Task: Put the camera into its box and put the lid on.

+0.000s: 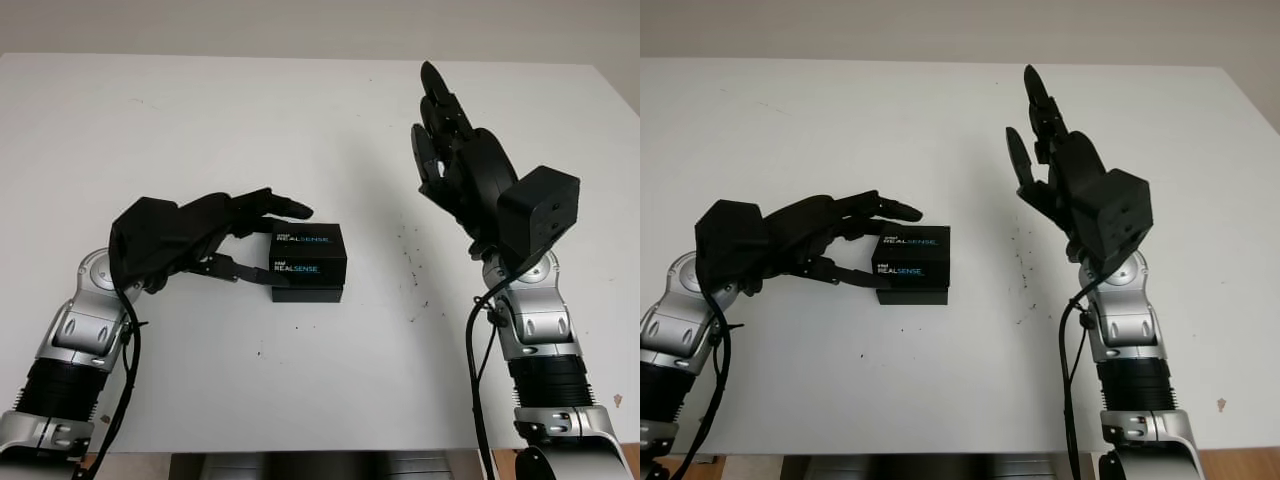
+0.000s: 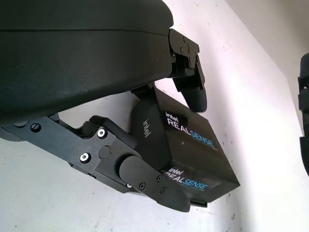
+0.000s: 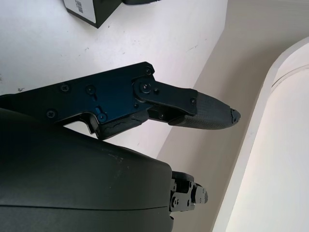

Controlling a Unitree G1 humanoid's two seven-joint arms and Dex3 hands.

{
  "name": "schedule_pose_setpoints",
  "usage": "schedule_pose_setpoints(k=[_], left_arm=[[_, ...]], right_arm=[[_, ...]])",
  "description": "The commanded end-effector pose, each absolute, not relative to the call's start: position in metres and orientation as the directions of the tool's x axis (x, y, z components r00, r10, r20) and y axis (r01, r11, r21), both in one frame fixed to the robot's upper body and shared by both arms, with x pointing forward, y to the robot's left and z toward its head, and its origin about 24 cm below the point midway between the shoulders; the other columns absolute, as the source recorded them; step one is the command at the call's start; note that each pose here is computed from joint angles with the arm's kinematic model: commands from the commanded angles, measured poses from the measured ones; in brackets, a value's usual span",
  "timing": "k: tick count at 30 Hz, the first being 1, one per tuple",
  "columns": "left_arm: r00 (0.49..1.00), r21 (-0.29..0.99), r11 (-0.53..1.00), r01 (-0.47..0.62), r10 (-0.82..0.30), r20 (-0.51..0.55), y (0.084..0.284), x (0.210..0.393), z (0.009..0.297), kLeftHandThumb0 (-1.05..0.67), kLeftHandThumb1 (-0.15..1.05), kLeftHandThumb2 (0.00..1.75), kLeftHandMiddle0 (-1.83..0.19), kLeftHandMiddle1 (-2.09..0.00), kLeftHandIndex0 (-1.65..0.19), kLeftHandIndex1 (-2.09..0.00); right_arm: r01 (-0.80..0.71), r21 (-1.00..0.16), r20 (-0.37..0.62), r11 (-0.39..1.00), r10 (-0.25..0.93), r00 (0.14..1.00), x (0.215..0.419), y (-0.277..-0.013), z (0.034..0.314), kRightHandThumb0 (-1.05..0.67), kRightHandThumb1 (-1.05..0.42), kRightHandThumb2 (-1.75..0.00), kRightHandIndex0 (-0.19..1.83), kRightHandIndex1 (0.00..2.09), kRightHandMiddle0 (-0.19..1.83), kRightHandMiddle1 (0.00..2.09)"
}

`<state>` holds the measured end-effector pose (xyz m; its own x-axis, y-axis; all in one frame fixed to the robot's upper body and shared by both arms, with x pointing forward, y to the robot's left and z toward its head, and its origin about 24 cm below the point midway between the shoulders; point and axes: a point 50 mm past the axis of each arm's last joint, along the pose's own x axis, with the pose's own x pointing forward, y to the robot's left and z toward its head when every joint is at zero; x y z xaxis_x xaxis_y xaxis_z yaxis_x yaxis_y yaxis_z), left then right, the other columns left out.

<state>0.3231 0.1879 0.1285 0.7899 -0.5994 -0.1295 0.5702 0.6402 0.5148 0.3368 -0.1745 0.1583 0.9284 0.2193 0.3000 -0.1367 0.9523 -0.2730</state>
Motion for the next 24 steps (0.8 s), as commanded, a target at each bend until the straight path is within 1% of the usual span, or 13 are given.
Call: schedule_pose_setpoints(k=[1,6,10,13,18,20,22,24], left_arm=[[0.788,0.510,0.642,0.573,-0.602,-0.128,0.1877,0.3211,0.1227,-0.40,0.81,0.06,-0.32,-1.13,-0.15,-1.18],[0.804,0.531,0.647,0.547,-0.583,-0.118,0.1882,0.3217,0.1219,-0.42,0.84,0.06,-0.37,-1.22,-0.22,-1.26],[0.811,0.533,0.650,0.542,-0.571,-0.127,0.1883,0.3214,0.1214,-0.45,0.86,0.06,-0.34,-1.29,-0.23,-1.29],[0.814,0.531,0.655,0.538,-0.567,-0.127,0.1884,0.3211,0.1209,-0.45,0.88,0.06,-0.32,-1.33,-0.23,-1.30],[0.827,0.513,0.681,0.522,-0.551,-0.110,0.1887,0.3188,0.1196,-0.38,0.99,0.08,-0.32,-1.35,-0.25,-1.30],[0.838,0.506,0.700,0.504,-0.538,-0.090,0.1877,0.3172,0.1198,-0.36,1.00,0.07,-0.33,-1.34,-0.26,-1.29],[0.851,0.502,0.721,0.478,-0.521,-0.062,0.1864,0.3152,0.1203,-0.33,0.98,0.06,-0.36,-1.38,-0.29,-1.31],[0.864,0.499,0.739,0.452,-0.502,-0.038,0.1849,0.3130,0.1211,-0.31,0.97,0.05,-0.35,-1.42,-0.30,-1.33]], right_arm=[[-0.119,-0.286,0.325,0.951,0.213,0.921,0.3347,-0.1781,0.1641,-0.64,-1.05,-0.65,-0.10,0.05,-0.08,0.05],[-0.120,-0.290,0.321,0.950,0.214,0.923,0.3351,-0.1782,0.1636,-0.65,-1.05,-0.65,-0.10,0.05,-0.08,0.05],[-0.122,-0.293,0.318,0.948,0.217,0.923,0.3353,-0.1781,0.1634,-0.66,-1.05,-0.64,-0.10,0.05,-0.08,0.05],[-0.121,-0.294,0.317,0.948,0.216,0.924,0.3353,-0.1781,0.1636,-0.67,-1.05,-0.64,-0.10,0.05,-0.08,0.05],[-0.123,-0.286,0.317,0.950,0.215,0.924,0.3347,-0.1777,0.1637,-0.66,-1.05,-0.63,-0.10,0.05,-0.08,0.05],[-0.127,-0.281,0.315,0.951,0.216,0.924,0.3345,-0.1776,0.1635,-0.66,-1.05,-0.63,-0.10,0.05,-0.08,0.05],[-0.127,-0.284,0.320,0.950,0.219,0.922,0.3345,-0.1777,0.1629,-0.66,-1.05,-0.63,-0.11,0.05,-0.08,0.05],[-0.124,-0.293,0.322,0.948,0.220,0.921,0.3345,-0.1782,0.1622,-0.66,-1.05,-0.63,-0.10,0.05,-0.08,0.05]])
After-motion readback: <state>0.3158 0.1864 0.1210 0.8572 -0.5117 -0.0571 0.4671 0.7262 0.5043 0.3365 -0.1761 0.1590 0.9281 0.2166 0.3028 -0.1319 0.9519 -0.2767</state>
